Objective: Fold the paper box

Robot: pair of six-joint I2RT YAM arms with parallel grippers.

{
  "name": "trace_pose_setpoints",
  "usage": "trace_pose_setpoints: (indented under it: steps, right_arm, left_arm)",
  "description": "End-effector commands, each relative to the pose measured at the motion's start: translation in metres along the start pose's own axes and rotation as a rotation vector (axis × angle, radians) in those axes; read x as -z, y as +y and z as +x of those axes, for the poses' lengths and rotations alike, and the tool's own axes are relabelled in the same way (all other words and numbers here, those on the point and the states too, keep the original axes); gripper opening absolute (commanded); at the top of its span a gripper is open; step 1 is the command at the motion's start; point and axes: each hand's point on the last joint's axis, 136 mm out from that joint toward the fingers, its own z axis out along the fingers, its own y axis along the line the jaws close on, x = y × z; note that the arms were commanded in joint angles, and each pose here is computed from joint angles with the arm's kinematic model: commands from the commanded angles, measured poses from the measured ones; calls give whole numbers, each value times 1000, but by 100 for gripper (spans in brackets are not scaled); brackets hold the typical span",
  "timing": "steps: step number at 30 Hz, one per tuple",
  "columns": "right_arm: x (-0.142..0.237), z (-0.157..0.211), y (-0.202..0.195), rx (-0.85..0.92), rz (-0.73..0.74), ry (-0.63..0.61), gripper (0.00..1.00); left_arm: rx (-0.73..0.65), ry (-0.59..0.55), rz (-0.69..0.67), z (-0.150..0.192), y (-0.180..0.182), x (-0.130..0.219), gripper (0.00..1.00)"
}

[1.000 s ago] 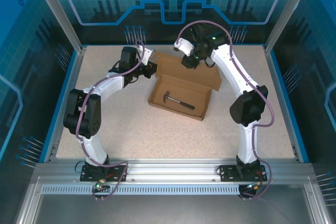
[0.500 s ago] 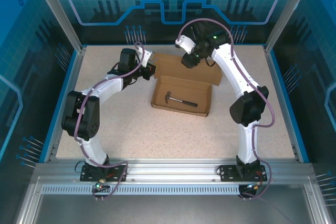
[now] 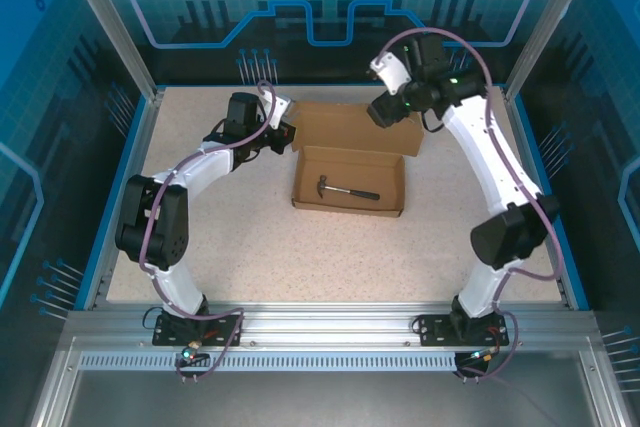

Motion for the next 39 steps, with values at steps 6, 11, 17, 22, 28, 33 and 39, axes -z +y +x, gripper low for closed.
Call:
trace_pose_setpoints:
  steps: [6,11,17,22,28,33,39]
  right_arm:
    - [8,52,-46,-288,63,-129,78]
    - [-17,89,-50,-336,52,-142,79]
    - [-49,105,-55,-310,5,-149,78]
    - [-63,103,-53,-277,-27,-162,68]
    - [-71,111,-57,-276,-14,-135,47]
    - [-80,117,-57,-285,-21,-120,36]
    - [-76,118,-56,-326,1,-141,19]
  left_arm:
    - [-6,20,-10,0,2,9,0]
    - [-1,16,-5,-1,0,10,0]
    - [3,14,2,-2,-1,10,0]
    - [6,12,6,-3,-2,10,0]
    - [7,6,8,-5,-3,11,0]
    - [14,7,14,-4,-3,10,0]
    - [53,5,7,-4,-3,11,0]
